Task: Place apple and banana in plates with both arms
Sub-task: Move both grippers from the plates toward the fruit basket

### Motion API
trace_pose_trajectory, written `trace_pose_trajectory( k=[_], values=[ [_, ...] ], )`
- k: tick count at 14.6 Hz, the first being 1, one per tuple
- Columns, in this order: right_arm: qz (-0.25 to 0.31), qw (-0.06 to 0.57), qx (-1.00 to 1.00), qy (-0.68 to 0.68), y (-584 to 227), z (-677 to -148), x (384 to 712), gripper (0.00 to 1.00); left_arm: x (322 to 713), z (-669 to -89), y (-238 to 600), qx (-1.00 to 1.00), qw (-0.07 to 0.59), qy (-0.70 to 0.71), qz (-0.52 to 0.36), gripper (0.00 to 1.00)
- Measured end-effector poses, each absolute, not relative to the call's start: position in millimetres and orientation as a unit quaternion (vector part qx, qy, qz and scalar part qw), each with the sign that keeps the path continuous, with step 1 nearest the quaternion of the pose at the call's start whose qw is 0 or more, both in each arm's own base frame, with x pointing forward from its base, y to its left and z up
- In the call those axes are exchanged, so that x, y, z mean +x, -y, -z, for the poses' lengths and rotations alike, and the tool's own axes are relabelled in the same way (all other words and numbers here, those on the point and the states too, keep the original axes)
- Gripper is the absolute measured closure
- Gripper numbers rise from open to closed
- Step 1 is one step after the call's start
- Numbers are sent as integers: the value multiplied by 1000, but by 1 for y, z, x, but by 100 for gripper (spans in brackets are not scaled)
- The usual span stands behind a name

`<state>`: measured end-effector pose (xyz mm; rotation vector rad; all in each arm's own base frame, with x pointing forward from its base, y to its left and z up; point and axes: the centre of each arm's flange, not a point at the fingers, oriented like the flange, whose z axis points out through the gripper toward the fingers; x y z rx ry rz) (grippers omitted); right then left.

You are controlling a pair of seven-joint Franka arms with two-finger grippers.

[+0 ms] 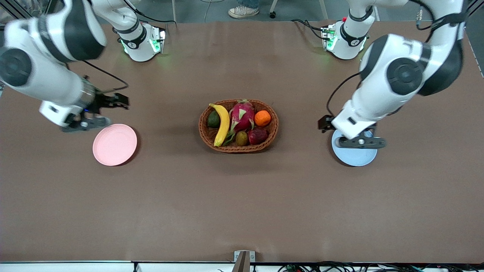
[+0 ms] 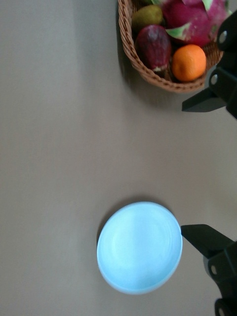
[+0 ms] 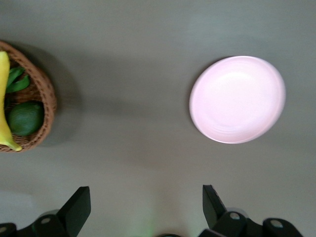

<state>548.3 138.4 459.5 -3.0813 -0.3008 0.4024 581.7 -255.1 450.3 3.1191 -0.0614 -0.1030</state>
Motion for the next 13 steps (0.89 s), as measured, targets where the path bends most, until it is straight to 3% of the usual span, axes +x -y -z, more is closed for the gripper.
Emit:
trace_pose_trajectory(
  k=[4, 13],
  values=[
    [-135, 29, -986, 94, -197, -408, 555, 0, 576, -386, 318, 999, 15, 13, 37, 0],
    [-125, 45, -988, 81, -315, -346, 530, 3, 545, -296, 407, 992, 25, -116, 36, 0]
  ],
)
